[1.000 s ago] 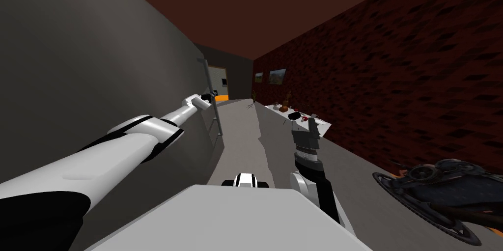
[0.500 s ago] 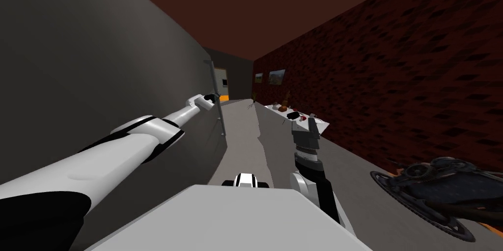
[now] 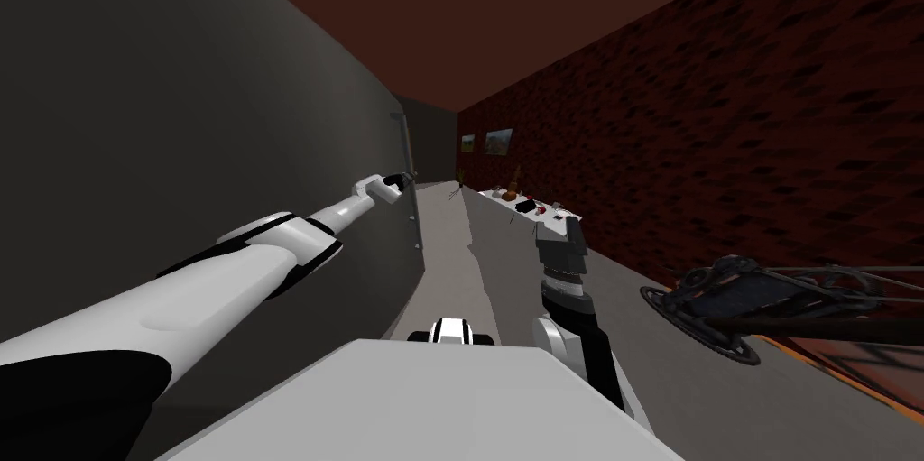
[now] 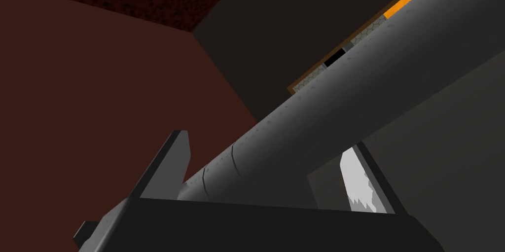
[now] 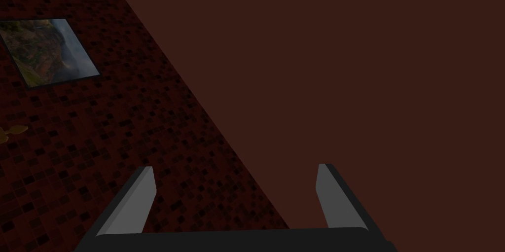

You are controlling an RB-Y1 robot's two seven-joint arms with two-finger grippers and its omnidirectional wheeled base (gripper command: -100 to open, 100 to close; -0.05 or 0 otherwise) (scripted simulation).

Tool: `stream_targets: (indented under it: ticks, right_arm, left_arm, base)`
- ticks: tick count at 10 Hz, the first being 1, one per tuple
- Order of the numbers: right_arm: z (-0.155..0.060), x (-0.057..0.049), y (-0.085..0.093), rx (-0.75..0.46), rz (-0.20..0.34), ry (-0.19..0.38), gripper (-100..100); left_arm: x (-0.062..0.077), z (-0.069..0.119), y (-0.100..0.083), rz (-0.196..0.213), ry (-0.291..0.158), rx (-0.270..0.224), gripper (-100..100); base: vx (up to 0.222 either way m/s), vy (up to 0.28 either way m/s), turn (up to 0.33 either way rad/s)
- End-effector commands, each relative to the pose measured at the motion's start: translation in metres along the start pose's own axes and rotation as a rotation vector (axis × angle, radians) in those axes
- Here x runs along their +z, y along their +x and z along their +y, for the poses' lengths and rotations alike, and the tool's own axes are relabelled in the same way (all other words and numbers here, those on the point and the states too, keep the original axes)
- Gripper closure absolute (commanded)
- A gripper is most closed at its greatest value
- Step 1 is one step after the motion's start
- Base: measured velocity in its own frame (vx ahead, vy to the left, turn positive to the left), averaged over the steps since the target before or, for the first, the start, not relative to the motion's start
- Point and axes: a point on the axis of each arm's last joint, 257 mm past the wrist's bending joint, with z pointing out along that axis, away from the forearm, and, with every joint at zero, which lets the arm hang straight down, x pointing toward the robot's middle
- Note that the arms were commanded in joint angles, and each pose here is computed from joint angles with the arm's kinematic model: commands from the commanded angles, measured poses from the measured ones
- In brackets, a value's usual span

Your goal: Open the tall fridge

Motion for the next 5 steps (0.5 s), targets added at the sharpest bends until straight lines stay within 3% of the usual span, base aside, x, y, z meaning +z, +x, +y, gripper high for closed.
stream_targets:
  ticks: [1, 2, 3, 5]
  right_arm:
    - [0.000, 0.000, 0.000, 0.000, 0.000, 0.000, 0]
    - [0.000, 0.000, 0.000, 0.000, 0.000, 0.000, 0]
    - [0.000, 0.000, 0.000, 0.000, 0.000, 0.000, 0]
    - [0.000, 0.000, 0.000, 0.000, 0.000, 0.000, 0]
  left_arm:
    - [-0.001, -0.022, 0.014, 0.028, 0.041, -0.011, 100]
    - [-0.003, -0.033, 0.024, 0.049, 0.061, -0.012, 100]
    - [-0.001, -0.034, 0.010, 0.037, 0.038, 0.001, -100]
    - [-0.002, -0.039, 0.007, 0.036, 0.037, 0.001, -100]
  base:
    - [-0.141, -0.004, -0.087]
    - [-0.135, 0.004, -0.081]
    - [-0.063, 0.015, -0.045]
    - [0.021, 0.014, -0.005]
